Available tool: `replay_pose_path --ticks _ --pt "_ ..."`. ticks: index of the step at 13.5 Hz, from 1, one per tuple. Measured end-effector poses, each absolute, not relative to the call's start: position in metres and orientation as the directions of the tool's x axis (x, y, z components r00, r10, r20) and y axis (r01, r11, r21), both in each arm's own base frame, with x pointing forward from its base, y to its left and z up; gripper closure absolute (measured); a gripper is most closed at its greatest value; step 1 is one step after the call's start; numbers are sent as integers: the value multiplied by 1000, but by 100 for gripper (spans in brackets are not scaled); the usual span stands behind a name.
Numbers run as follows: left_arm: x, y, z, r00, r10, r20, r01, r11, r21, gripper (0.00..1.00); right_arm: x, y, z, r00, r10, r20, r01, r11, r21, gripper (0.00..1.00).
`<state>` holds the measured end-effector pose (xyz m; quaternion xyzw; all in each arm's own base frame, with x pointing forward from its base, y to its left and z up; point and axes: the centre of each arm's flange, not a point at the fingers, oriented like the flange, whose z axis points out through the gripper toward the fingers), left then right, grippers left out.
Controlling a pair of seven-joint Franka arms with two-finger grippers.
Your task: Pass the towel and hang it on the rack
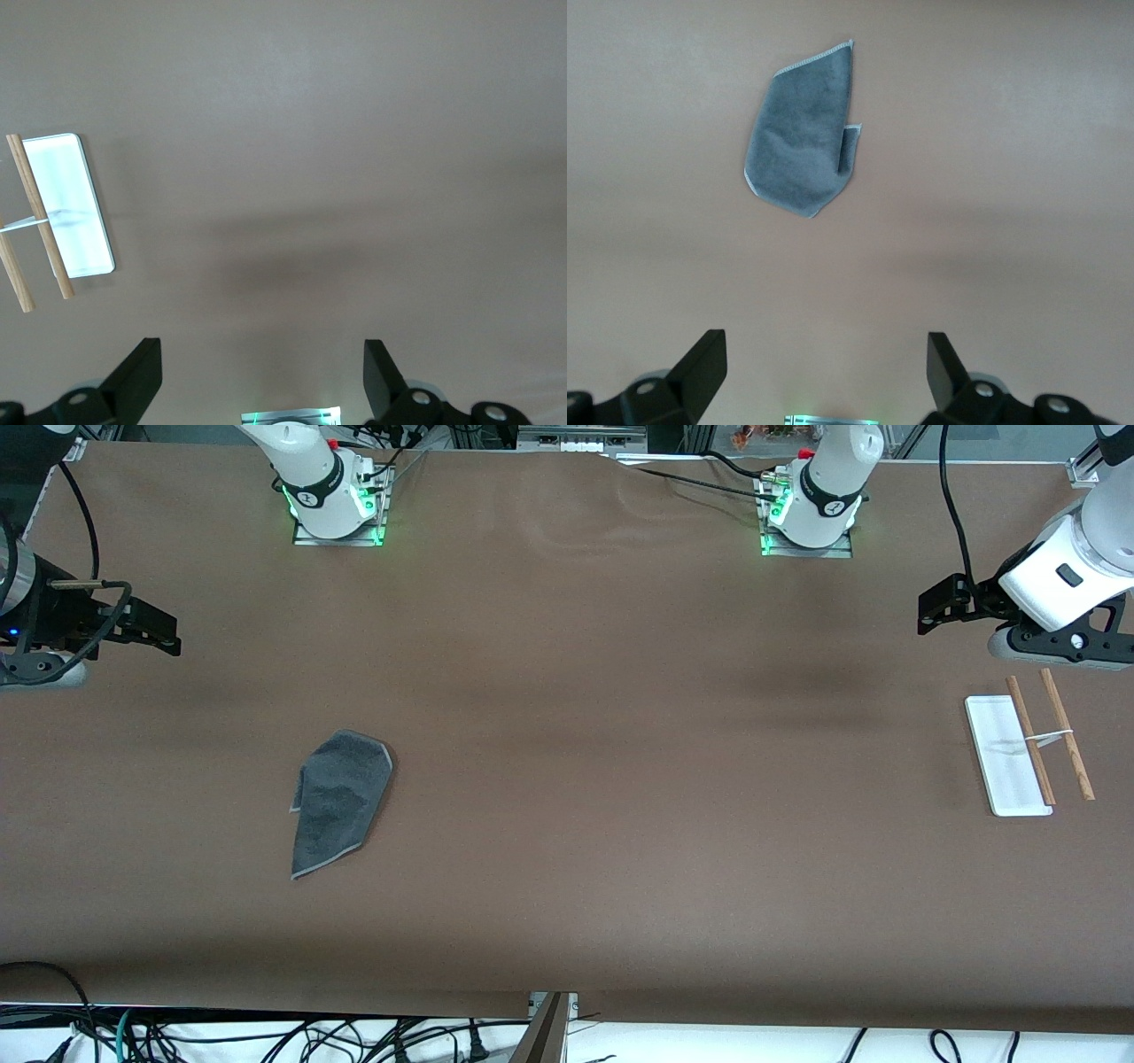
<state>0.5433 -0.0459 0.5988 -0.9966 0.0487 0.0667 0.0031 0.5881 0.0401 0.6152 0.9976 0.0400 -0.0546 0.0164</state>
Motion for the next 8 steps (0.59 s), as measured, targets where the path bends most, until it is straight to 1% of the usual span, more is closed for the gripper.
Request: replay_pose_path --ticks 2,3,8 --pt "543 -46 599 986 -97 -133 -97 -995 0 0 597 41 604 991 79 -106 82 -996 29 0" --pt "543 -46 599 986 -97 -134 -97 -995 0 0 607 41 589 991 79 -110 83 -996 29 0" --pt "543 -46 598 986 -96 -138 -97 -995 0 0 668 56 496 993 102 -53 103 -994 26 0"
